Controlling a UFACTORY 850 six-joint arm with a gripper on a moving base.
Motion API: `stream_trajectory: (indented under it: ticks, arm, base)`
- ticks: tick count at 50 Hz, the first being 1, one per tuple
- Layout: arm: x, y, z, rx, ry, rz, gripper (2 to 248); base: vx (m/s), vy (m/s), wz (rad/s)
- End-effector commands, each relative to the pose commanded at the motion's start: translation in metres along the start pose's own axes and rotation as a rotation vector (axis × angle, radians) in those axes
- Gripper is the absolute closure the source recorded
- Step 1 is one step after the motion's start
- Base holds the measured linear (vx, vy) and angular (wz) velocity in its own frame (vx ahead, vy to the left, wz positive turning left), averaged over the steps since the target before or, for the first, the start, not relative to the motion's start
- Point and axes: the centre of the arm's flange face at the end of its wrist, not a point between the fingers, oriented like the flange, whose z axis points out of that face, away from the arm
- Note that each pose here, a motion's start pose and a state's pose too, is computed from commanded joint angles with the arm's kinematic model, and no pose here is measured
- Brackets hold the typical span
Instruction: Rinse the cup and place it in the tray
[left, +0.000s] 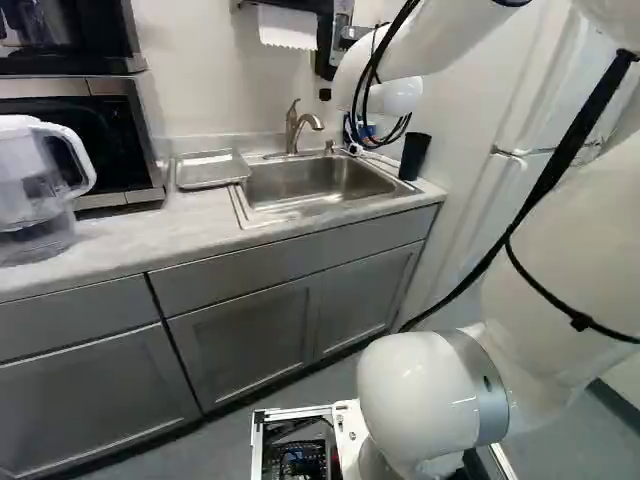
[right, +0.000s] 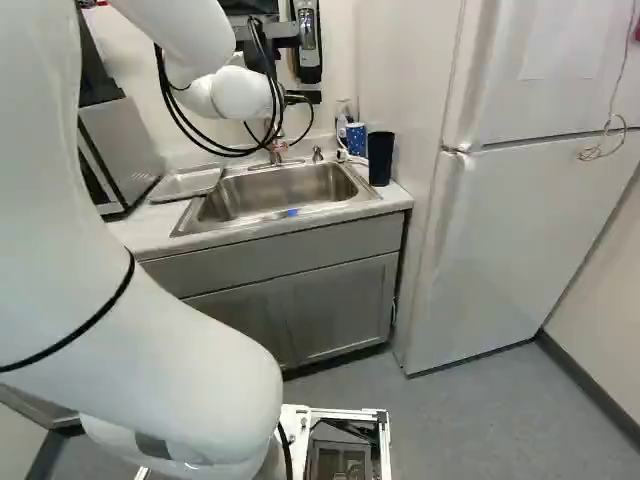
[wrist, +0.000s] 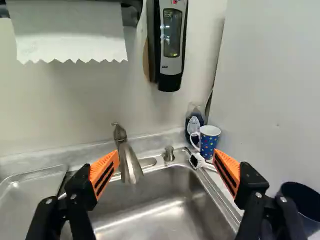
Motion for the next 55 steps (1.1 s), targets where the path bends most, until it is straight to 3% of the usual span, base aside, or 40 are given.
stream_trajectory:
  ticks: [26,55]
  arm:
    - [0.0,0.0,0.002,0.0,0.0,0.0,3]
    - [0.004,0.001,0.038,-0.002,-0.016,0.0,3]
  base:
    - [0.028,0.021,-0.004]
    - [0.0,0.0,0.0]
